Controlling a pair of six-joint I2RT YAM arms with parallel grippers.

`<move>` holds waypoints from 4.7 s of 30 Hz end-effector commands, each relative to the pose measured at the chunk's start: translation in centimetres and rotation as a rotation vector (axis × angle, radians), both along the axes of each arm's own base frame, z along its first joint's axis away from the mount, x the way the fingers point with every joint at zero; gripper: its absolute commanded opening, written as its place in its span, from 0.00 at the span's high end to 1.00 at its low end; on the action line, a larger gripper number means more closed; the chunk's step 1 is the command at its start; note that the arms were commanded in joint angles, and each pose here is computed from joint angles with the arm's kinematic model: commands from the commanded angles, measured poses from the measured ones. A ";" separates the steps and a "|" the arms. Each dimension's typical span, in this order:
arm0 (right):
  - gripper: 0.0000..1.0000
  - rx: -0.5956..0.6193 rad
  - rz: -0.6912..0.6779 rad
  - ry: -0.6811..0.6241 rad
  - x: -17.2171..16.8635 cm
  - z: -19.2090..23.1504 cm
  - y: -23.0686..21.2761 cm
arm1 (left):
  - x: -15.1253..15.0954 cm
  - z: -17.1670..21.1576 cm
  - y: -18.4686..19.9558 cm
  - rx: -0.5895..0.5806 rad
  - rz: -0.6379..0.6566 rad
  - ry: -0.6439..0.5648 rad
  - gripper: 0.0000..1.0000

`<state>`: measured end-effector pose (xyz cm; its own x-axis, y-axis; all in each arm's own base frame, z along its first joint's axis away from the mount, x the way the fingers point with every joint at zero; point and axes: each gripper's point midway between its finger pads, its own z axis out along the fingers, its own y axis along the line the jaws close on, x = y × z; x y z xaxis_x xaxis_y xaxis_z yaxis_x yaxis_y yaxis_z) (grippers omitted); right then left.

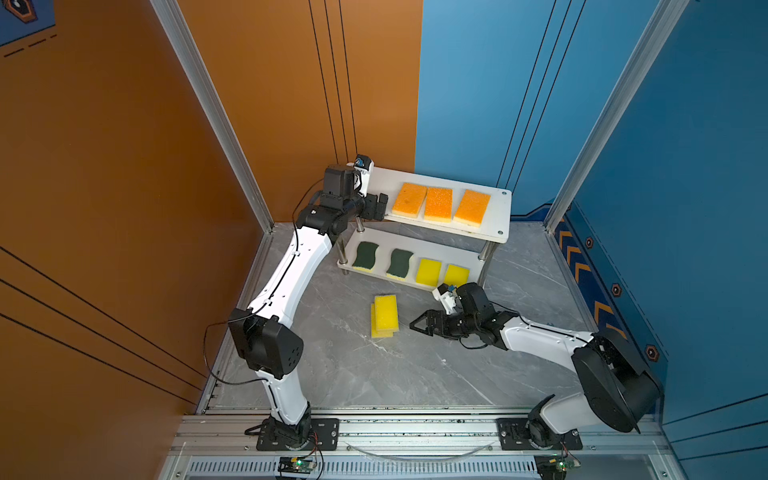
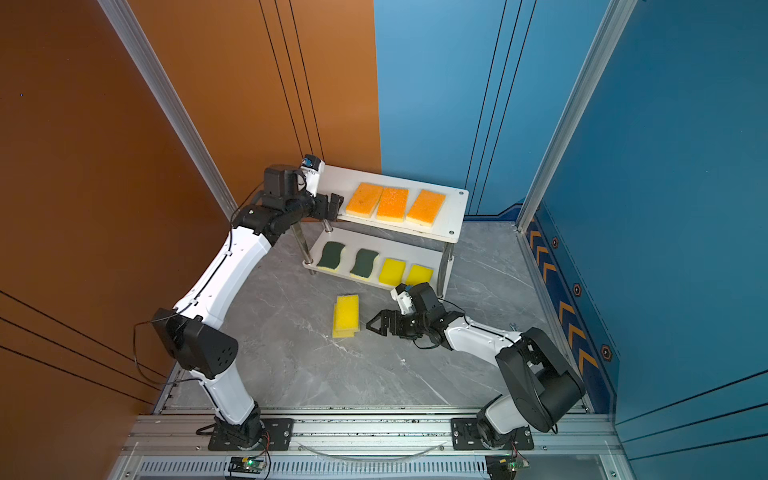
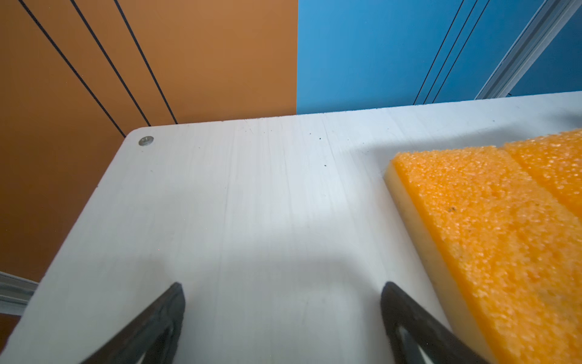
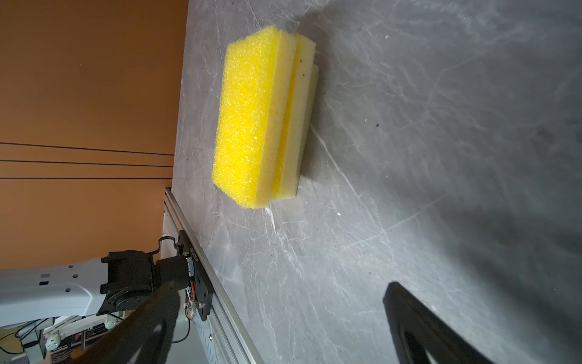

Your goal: Place and organize the cleaning sponges onto the shelf

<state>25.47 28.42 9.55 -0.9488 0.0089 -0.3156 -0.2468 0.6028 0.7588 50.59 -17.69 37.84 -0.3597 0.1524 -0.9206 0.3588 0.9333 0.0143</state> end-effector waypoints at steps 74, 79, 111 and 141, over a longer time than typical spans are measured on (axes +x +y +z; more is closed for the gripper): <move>0.00 0.005 -0.015 0.017 0.1 -0.6 -0.6 | 1.4 1.0 -6.1 -0.071 -0.138 -0.026 0.02; 0.00 0.004 -0.015 0.018 0.1 -0.6 -0.7 | 1.6 1.2 -6.3 -0.075 -0.144 -0.029 0.02; 0.00 0.013 -0.013 0.013 0.2 -0.4 -0.6 | 1.9 1.7 -4.2 -0.067 -0.066 -0.033 0.02; 0.00 -0.011 -0.014 -0.035 -0.1 2.5 -1.0 | -11.9 4.7 -1.3 -0.003 0.005 -0.115 0.03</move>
<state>25.36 27.54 10.56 -0.9467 0.0306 -0.3207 -0.2378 0.6054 0.7596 39.27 -19.67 44.49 -0.2231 0.1172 -0.9677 0.4000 0.9163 0.0188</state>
